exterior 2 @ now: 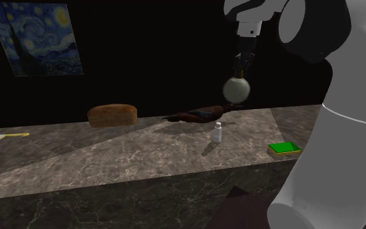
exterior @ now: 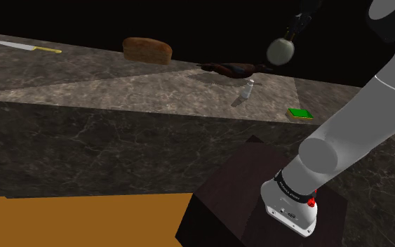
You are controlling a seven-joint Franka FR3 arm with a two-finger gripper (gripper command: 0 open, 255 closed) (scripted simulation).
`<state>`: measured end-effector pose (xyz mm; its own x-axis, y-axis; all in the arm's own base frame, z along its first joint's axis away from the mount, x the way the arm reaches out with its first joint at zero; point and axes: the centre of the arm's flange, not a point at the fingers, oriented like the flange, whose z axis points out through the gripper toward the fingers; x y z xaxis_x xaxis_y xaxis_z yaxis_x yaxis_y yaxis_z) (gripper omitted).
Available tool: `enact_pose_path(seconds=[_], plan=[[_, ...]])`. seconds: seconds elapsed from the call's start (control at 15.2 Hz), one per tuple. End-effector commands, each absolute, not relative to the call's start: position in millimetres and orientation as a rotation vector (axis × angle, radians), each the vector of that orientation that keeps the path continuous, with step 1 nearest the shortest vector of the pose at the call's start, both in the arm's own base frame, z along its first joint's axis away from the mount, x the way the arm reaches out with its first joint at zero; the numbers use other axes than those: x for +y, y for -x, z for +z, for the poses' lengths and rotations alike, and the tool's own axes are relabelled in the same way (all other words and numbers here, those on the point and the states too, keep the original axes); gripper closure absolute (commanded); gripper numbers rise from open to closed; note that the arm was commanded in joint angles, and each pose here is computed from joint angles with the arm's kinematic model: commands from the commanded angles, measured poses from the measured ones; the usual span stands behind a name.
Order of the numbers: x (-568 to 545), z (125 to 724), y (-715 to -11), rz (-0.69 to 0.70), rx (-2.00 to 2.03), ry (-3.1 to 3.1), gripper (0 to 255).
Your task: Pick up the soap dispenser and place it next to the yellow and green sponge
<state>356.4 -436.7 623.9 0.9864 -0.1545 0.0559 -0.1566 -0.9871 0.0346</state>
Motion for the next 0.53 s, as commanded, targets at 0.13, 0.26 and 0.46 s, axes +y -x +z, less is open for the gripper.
enact_pose_path(seconds=[0.13,0.26,0.46], plan=[[-459,612,-336,0.084,-0.24,-3.092,255],[-459,602,-336,0.084,-0.24,-3.092,255],[-459,586,-336,0.084,-0.24,-3.092,255]])
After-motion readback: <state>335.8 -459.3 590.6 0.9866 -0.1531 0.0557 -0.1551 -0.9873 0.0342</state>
